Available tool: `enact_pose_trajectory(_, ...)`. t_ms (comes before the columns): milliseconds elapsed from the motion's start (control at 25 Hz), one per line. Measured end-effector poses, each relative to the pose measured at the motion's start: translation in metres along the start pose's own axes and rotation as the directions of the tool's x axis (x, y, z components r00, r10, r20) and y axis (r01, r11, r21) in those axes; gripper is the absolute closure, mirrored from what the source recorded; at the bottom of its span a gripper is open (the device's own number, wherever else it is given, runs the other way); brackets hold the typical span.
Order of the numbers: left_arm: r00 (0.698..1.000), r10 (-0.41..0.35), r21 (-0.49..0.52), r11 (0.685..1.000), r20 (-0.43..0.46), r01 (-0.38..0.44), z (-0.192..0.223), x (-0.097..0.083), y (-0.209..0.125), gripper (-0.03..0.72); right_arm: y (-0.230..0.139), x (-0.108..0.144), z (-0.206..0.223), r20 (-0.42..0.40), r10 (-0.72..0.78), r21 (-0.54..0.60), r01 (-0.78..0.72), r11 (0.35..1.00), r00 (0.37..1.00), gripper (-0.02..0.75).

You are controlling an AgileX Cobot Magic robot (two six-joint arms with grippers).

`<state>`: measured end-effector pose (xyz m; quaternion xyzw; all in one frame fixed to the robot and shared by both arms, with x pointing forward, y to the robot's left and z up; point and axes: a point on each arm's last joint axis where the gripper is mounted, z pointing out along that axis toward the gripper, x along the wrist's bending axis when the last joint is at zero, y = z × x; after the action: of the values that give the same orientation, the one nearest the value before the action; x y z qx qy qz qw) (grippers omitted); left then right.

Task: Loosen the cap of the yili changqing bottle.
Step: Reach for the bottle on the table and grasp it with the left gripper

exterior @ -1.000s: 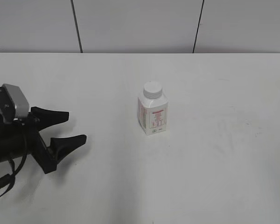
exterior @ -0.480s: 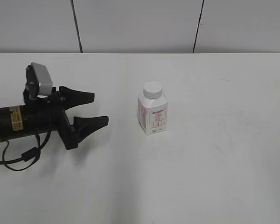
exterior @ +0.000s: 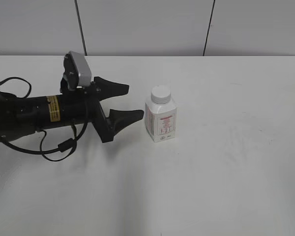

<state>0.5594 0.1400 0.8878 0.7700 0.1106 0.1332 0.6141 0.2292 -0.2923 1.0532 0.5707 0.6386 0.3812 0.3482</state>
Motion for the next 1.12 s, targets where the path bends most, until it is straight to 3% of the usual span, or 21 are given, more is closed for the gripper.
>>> enact_pose_trajectory(640,0.999,-0.033,-0.031,0.999,0.015,0.033,0.041,0.007,-0.013,0.132,0.0,0.0,0.0,0.0,0.0,0.0,0.0,1.0,1.0,0.146)
enact_pose_trajectory(1120,0.997,-0.072,0.011,0.997,0.041,0.071,0.055,-0.001,-0.032,0.132,0.0,0.0,0.0,0.0,0.0,0.0,0.0,1.0,1.0,0.146)
